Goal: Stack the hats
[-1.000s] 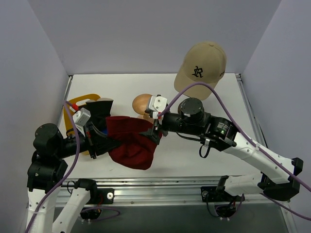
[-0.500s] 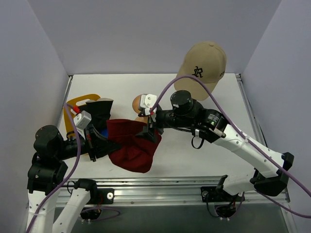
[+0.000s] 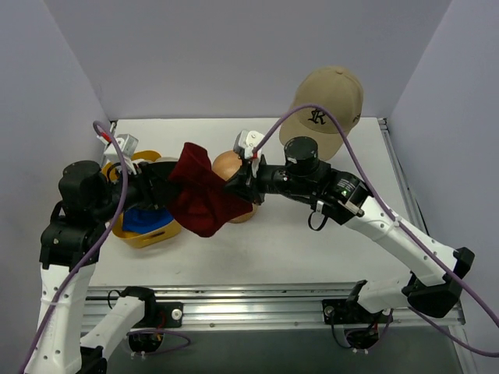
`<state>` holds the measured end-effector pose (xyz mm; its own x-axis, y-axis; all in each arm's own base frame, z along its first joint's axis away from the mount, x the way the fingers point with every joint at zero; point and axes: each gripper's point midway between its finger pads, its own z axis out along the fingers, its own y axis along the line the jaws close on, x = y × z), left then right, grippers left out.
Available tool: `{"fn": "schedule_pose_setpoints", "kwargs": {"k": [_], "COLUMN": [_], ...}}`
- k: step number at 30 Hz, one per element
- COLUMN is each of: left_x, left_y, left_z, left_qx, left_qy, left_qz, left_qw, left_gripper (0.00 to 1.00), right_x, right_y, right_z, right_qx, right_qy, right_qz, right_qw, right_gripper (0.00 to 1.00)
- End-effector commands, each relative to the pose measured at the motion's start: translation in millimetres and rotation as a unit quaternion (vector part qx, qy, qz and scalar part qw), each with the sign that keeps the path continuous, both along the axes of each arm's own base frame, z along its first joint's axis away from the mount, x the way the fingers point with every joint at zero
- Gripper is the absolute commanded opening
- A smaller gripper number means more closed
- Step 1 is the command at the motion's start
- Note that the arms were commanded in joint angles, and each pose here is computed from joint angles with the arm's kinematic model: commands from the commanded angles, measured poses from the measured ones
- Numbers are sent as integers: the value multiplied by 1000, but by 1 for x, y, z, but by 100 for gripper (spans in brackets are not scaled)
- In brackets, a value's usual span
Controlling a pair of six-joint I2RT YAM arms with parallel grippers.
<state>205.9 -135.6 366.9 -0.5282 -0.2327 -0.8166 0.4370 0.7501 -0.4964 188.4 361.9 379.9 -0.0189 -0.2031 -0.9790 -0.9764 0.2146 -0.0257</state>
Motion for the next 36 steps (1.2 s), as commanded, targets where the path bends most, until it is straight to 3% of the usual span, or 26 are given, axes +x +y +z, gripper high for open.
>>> {"fn": "schedule_pose_setpoints", "kwargs": {"k": [1, 7, 10, 14, 18, 29, 36], "left_x": [28, 36, 31, 21, 27, 52, 44], "left_y": [46, 88, 79, 44, 25, 10, 18], "left_z": [2, 3, 5, 0, -8, -29, -9], "left_qx": [44, 62, 48, 13, -20, -57, -78], "left_qy": [9, 3, -9, 1, 15, 62, 23], "left_qz": [154, 280, 257, 160, 124, 113, 138], "left_qw": [987, 958, 965, 987, 992, 990, 987], "left_gripper": [54, 68, 71, 72, 72, 69, 64], "right_x": [25, 32, 34, 41, 45, 47, 53], "right_y": [17, 43, 45, 44, 47, 52, 51], "right_z": [33, 33, 46, 67, 66, 57, 41], "right_qx": [60, 61, 84, 120, 124, 142, 117], "right_qy": [26, 38, 46, 43, 43, 58, 52], "right_qz": [-32, -2, -5, -8, -10, -11, -26], "right_qw": [997, 997, 995, 992, 991, 988, 991], "right_gripper": [0, 0, 0, 0, 0, 0, 0]}}
